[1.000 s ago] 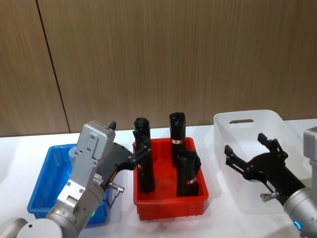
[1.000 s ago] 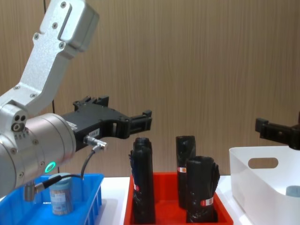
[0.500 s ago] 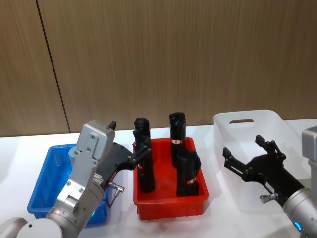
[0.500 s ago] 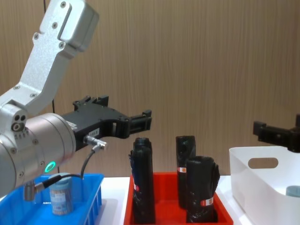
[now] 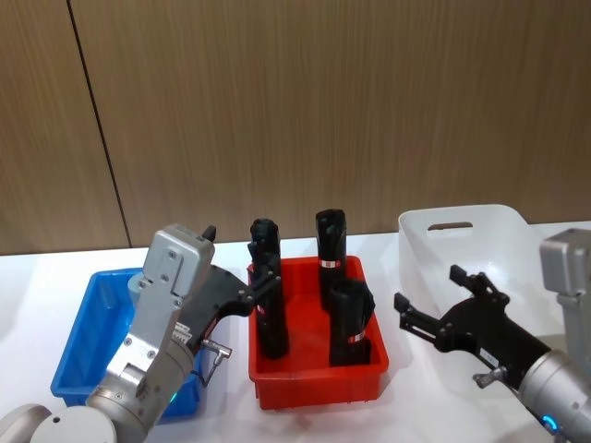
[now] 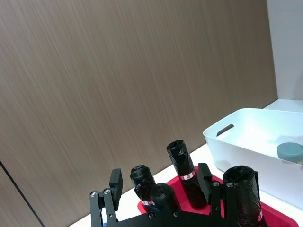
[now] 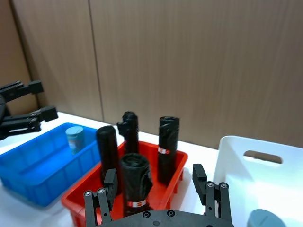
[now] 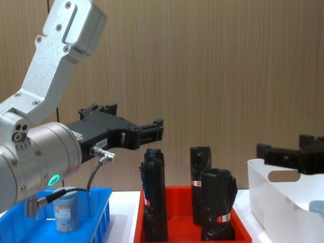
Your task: Pick the cotton swabs from the blue box and place them into the white box.
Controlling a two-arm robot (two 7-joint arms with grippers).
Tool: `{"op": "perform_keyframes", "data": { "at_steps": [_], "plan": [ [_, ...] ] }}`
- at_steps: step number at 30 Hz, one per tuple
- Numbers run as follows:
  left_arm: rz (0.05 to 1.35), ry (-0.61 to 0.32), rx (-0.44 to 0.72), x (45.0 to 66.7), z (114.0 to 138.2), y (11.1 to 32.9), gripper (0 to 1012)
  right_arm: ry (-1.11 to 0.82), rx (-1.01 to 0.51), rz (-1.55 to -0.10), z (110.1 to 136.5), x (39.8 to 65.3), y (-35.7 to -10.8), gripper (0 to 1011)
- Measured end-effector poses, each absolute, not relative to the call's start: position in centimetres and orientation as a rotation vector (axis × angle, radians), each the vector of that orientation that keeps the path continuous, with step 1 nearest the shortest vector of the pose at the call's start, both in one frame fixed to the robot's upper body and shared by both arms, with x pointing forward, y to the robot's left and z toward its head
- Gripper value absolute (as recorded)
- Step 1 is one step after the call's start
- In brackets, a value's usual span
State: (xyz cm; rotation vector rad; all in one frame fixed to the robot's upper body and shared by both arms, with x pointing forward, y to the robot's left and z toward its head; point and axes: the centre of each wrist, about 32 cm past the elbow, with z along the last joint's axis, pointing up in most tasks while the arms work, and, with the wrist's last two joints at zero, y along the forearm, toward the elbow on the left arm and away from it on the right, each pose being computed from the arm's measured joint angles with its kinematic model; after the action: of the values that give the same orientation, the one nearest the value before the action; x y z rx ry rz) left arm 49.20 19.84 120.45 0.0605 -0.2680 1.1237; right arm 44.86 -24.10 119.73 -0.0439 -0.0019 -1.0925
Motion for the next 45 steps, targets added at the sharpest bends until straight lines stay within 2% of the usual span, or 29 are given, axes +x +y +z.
{"op": "perform_keyframes", "data": {
  "at_steps": [18,45],
  "plan": [
    [1.124,-0.267,0.061,49.2,120.4,19.8,1004,0.056,-0.132,-0.944,119.2,47.8,-23.3,1002],
    [1.124,-0.268,0.061,49.2,120.4,19.8,1004,0.069,-0.214,-0.918,117.2,52.9,-22.7,1002]
  ]
}}
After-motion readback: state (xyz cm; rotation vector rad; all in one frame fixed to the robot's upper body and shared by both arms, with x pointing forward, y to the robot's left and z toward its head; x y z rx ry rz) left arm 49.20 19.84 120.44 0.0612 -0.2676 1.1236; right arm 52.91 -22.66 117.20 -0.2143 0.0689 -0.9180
